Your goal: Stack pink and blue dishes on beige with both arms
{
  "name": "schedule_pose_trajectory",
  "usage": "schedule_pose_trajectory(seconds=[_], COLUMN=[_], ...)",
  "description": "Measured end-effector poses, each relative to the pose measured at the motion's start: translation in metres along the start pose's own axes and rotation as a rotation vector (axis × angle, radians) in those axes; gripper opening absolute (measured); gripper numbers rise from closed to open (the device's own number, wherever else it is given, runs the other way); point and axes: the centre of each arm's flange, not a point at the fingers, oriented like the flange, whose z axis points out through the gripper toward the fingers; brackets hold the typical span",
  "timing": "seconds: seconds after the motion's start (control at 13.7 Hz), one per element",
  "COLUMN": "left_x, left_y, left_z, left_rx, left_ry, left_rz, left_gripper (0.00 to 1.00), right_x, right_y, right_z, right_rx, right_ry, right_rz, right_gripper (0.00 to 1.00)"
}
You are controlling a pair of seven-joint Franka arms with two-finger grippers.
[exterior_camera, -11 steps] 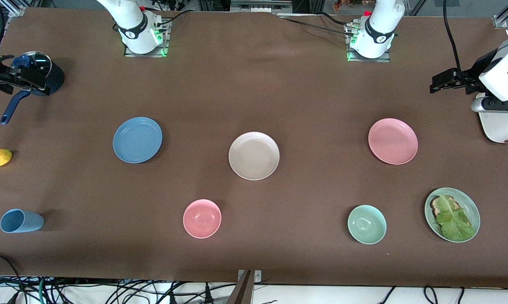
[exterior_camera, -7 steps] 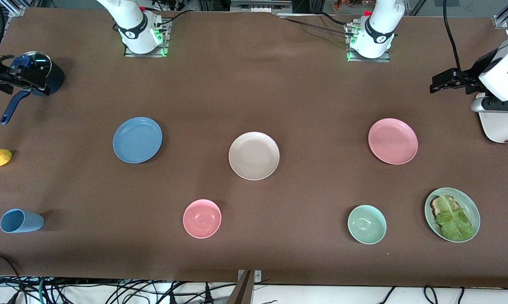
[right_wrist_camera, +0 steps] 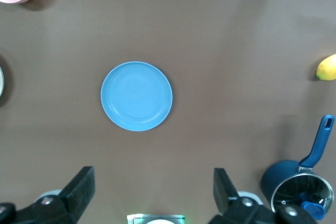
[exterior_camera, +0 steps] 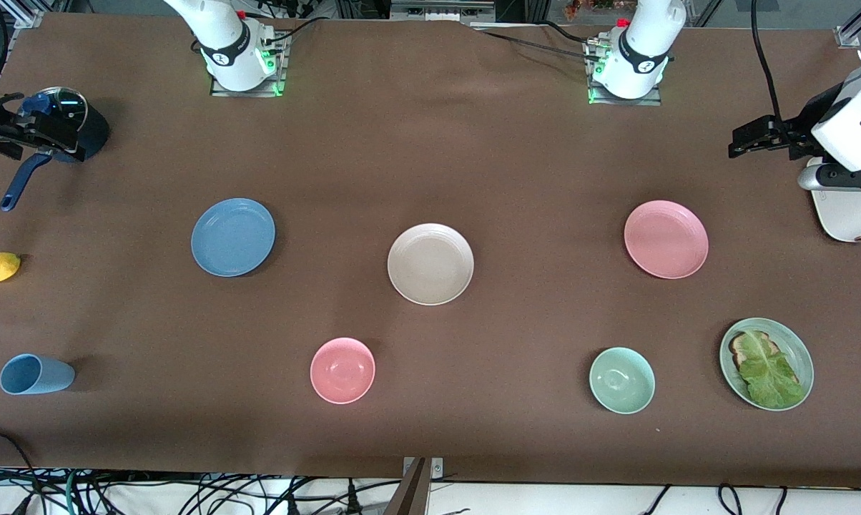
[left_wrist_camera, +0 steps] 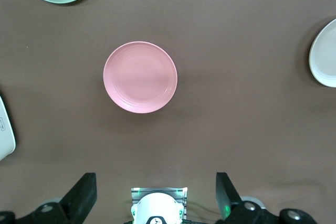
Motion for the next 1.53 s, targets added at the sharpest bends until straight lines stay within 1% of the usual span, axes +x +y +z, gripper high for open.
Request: schedule_pose_trajectory(seconds=[0.73,0.95,1.17,1.31,1.53], left_x=[0.0,0.007,0.028,0.048,0.068], left_y=[0.0,-0.011,-0.026,-0.032,-0.054], left_z=[0.0,0.008,0.035,0.063,0.096], left_rx=[0.0,-0.003,0.003,0.03,0.028], left_ry=[-0.001,-0.016,-0.073,-0.126,-0.187], left_rz=[-0.001,-0.022,-0.051,-0.062,-0.097], left_gripper=[1.0,1.0,1.0,1.0,1.0], right_x=[0.0,0.0,0.0,0.0,0.0], right_y=[0.0,0.0,0.0,0.0,0.0], right_z=[0.0,0.0,0.0,0.0,0.0], right_rx=[0.0,0.0,0.0,0.0,0.0], right_ry=[0.0,0.0,0.0,0.0,0.0], right_rz=[0.0,0.0,0.0,0.0,0.0], right_gripper=[1.0,1.0,1.0,1.0,1.0])
